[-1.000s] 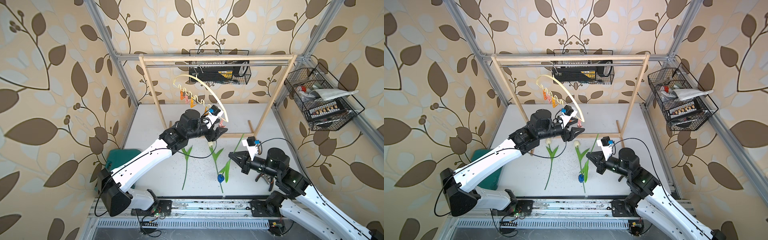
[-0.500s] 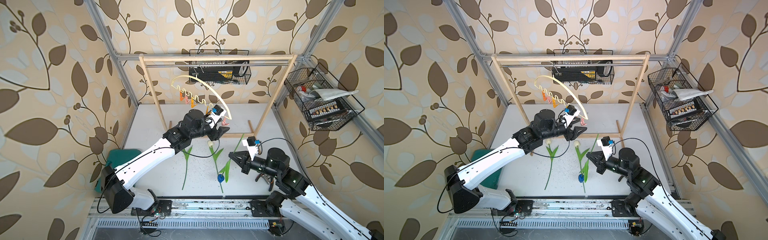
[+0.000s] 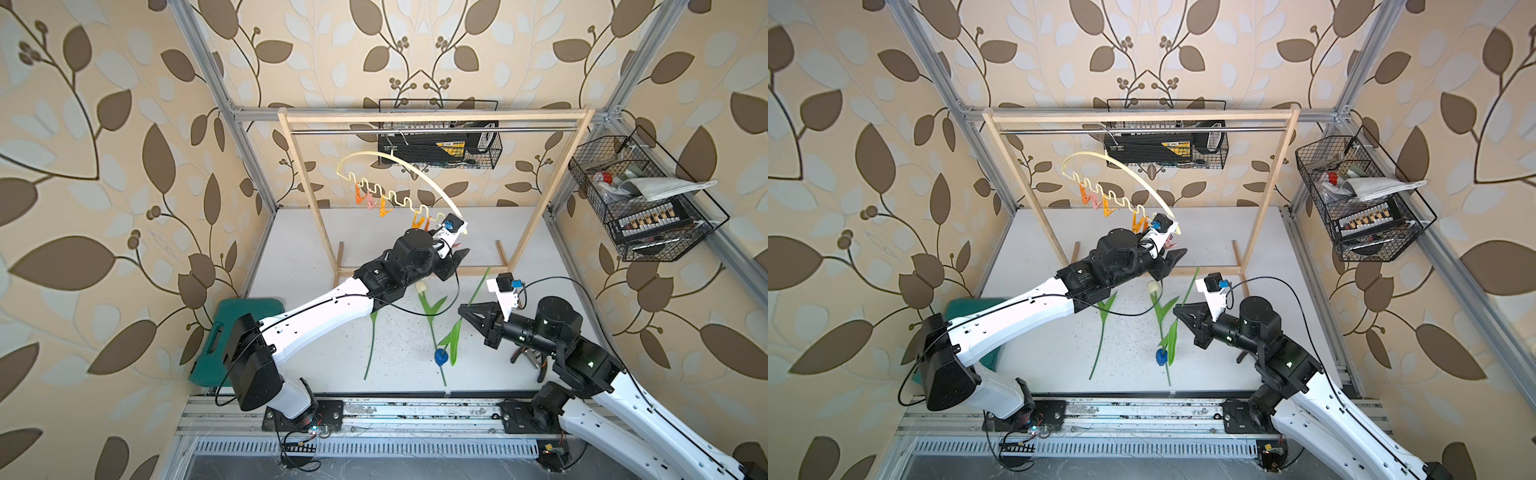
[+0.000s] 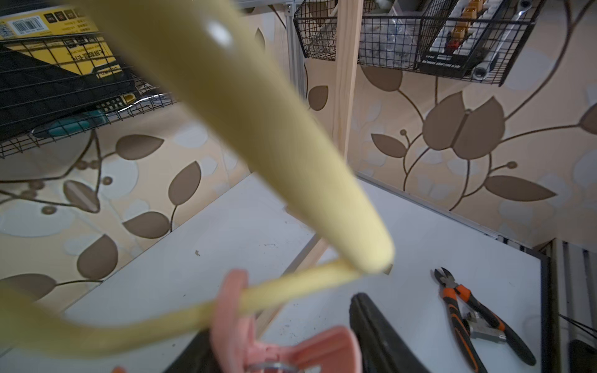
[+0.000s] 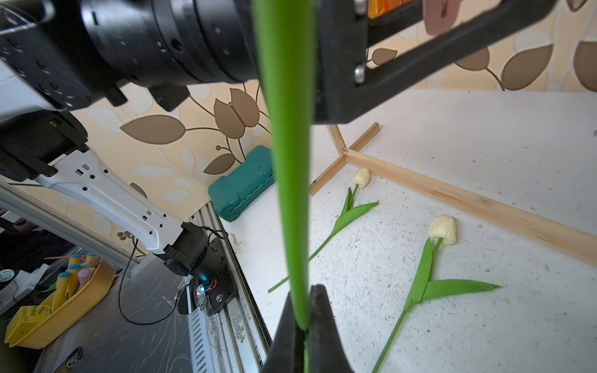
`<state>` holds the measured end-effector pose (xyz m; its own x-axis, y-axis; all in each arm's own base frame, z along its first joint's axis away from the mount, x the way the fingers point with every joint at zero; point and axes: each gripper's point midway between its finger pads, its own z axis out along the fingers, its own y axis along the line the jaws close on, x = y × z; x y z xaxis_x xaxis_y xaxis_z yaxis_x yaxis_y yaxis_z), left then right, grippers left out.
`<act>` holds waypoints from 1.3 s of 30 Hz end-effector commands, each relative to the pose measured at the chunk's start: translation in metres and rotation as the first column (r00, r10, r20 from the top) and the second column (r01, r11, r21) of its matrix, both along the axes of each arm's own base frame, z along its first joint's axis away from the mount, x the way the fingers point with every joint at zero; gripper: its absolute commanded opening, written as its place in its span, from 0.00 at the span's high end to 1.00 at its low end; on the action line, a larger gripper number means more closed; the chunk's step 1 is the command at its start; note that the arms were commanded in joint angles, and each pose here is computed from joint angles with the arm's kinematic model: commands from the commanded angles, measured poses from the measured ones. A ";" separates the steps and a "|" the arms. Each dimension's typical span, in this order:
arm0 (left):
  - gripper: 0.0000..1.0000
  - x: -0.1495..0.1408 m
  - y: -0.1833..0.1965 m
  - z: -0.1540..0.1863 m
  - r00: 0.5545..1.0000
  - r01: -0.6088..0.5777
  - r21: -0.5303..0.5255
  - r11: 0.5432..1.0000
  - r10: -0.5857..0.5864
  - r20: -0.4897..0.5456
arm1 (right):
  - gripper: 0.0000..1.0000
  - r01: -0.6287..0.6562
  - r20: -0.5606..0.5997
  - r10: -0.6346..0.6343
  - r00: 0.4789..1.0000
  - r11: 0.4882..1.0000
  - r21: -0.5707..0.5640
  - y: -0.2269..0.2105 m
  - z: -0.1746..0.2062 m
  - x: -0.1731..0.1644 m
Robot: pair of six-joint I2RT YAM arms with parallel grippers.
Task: Dry the flowers on a clothes hanger
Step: Open the clamp at the hanger.
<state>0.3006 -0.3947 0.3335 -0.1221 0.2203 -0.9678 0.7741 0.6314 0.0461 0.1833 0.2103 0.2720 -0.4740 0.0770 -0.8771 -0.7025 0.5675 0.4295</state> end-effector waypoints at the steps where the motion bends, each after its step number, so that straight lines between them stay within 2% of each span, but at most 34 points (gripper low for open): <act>1: 0.51 0.003 0.002 0.044 0.997 -0.021 -0.086 0.996 0.028 0.074 | 1.00 -0.004 0.024 0.004 1.000 1.000 0.025 -0.001 0.013 -0.003; 4: 0.52 0.002 0.000 0.045 0.998 -0.014 -0.083 0.996 0.019 0.068 | 1.00 -0.012 0.021 0.011 1.000 1.000 0.025 0.000 0.013 -0.003; 13: 0.41 0.004 0.004 0.056 0.994 -0.038 -0.092 0.995 0.047 0.100 | 1.00 -0.020 0.023 0.020 1.000 0.999 0.031 0.001 0.016 -0.004; 22: 0.41 0.016 0.002 0.053 0.991 -0.085 -0.082 0.993 0.093 0.101 | 1.00 -0.021 0.029 0.020 0.999 0.999 0.029 0.000 0.020 -0.005; 30: 0.52 0.014 0.000 0.054 0.992 -0.074 -0.076 0.994 0.082 0.098 | 1.00 -0.022 0.031 0.021 0.999 0.999 0.027 0.000 0.020 -0.005; 36: 0.65 0.013 -0.001 0.056 0.994 -0.068 -0.077 0.995 0.074 0.084 | 1.00 -0.021 0.027 0.021 0.999 0.999 0.028 0.000 0.019 -0.004; 39: 0.67 0.013 -0.002 0.056 0.995 -0.065 -0.078 0.995 0.071 0.074 | 1.00 -0.022 0.027 0.021 0.999 0.999 0.027 0.000 0.018 -0.004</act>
